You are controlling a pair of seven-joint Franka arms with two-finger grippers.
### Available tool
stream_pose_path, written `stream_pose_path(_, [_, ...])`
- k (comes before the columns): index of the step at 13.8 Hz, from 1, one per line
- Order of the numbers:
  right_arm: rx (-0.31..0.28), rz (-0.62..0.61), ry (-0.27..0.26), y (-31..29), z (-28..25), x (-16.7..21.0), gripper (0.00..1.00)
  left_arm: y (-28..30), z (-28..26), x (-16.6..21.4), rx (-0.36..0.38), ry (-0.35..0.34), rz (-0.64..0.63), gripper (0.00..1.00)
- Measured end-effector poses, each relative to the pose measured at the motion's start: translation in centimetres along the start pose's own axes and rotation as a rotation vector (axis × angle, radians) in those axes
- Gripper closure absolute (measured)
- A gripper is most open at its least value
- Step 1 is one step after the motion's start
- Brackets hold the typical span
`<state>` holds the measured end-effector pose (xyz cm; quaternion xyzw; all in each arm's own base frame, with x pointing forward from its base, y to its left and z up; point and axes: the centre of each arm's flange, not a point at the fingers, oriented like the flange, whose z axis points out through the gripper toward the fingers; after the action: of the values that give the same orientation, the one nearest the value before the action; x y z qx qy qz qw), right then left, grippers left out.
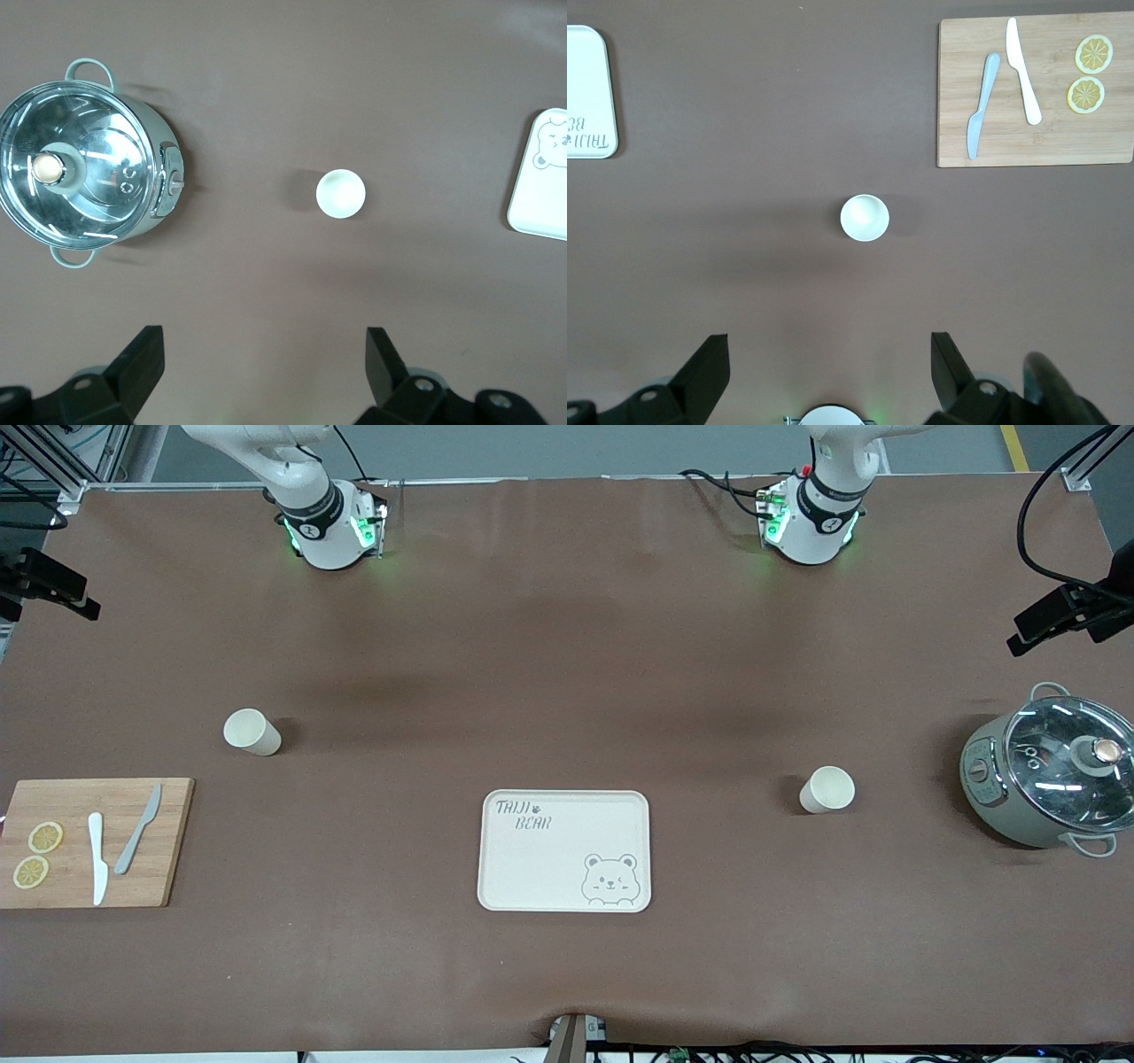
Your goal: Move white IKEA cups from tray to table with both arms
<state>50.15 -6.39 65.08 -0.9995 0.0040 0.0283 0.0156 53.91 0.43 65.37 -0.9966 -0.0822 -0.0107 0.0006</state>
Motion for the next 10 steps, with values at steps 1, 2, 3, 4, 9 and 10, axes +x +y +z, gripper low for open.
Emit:
stream_pose_path(1, [0.000,0.000,0.000,0.0,0.0,0.0,0.00,0.1,0.0,0.0,0.000,-0.002,0.001,0.00])
stream_pose_path(2, [0.000,0.000,0.000,0.0,0.0,0.0,0.00,0.1,0.1,-0.1,0.001,-0.005,0.002,0.00])
stream_pose_path(3, [0.000,0.000,0.000,0.0,0.0,0.0,0.00,0.2,0.1,-0.1,0.002,-0.010,0.004,0.00])
stream_pose_path(4, [0.000,0.000,0.000,0.0,0.0,0.0,0.00,0.2,0.2,-0.2,0.002,-0.015,0.005,0.00])
stream_pose_path(9, [0.000,0.001,0.000,0.0,0.0,0.0,0.00,0.9,0.1,-0.6,0.006,-0.032,0.018,0.00])
stream_pose_path(10, [0.000,0.001,0.000,0.0,0.0,0.0,0.00,1.3,0.1,-0.7,0.006,-0.032,0.025,0.00])
